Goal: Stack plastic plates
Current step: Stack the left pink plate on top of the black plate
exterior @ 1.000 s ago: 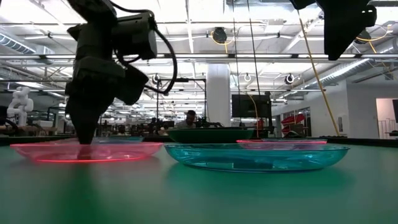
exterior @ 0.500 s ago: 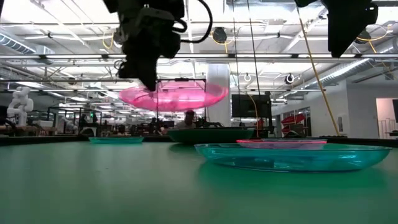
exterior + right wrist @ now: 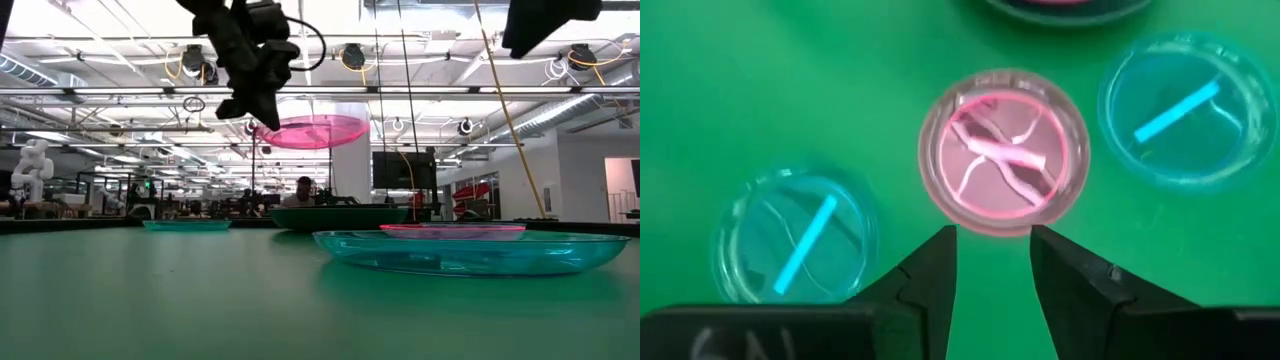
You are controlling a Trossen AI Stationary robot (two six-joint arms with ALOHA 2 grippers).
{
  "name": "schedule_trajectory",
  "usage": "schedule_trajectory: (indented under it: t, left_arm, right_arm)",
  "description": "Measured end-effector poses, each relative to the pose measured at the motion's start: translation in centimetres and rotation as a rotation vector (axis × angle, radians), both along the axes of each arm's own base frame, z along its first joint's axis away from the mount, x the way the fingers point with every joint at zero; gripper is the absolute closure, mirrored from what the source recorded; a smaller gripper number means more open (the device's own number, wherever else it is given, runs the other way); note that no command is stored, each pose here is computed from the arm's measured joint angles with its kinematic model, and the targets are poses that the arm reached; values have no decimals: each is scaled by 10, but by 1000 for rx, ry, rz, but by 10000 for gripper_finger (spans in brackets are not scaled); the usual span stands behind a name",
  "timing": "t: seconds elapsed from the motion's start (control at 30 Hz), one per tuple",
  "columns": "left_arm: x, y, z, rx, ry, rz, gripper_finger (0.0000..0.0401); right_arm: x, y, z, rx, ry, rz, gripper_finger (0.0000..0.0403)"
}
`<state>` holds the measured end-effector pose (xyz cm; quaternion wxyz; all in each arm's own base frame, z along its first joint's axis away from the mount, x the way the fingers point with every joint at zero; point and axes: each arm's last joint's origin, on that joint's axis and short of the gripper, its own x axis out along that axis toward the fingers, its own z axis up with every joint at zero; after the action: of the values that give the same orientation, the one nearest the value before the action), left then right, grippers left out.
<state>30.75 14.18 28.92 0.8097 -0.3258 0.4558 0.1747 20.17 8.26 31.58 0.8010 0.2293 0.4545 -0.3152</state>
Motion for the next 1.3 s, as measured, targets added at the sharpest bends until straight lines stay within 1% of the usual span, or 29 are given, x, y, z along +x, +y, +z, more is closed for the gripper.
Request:
schedule_trajectory:
  t: [0.17, 0.3, 0.4, 0.47, 0.57, 0.73, 0.9, 1.0, 1.2, 1.3]
  left_arm:
    - [-10, 30, 1, 18, -45, 69, 400]
    - [-11, 50, -3, 32, -88, 130, 400]
    - [-4, 64, -11, 35, -129, 147, 400]
    - [-4, 70, -25, -7, -94, 152, 400]
    - [3, 80, -39, -11, -96, 160, 400]
    - [8, 92, -65, -40, -50, 170, 400]
    - [14, 101, -79, -36, -62, 186, 400]
    - [17, 104, -84, -28, -74, 191, 400]
    - [23, 108, -84, -6, -122, 206, 389]
    - [22, 108, -85, 19, -108, 202, 385]
  right_arm:
    - [-6, -4, 8, -19, -57, -14, 277]
    - [-8, -6, 10, -42, -80, -25, 277]
    - [-8, -8, 11, -69, -94, -35, 277]
    - [-8, -8, 11, -85, -103, -43, 277]
    - [-8, -10, 11, -90, -99, -56, 277]
    - [-8, -14, 11, -94, -89, -74, 277]
    - [-7, -19, 11, -96, -83, -96, 277]
    - [-7, -22, 11, -97, -78, -108, 277]
    - [-6, -25, 11, -97, -76, -124, 277]
    - [-5, -26, 11, -97, -76, -129, 277]
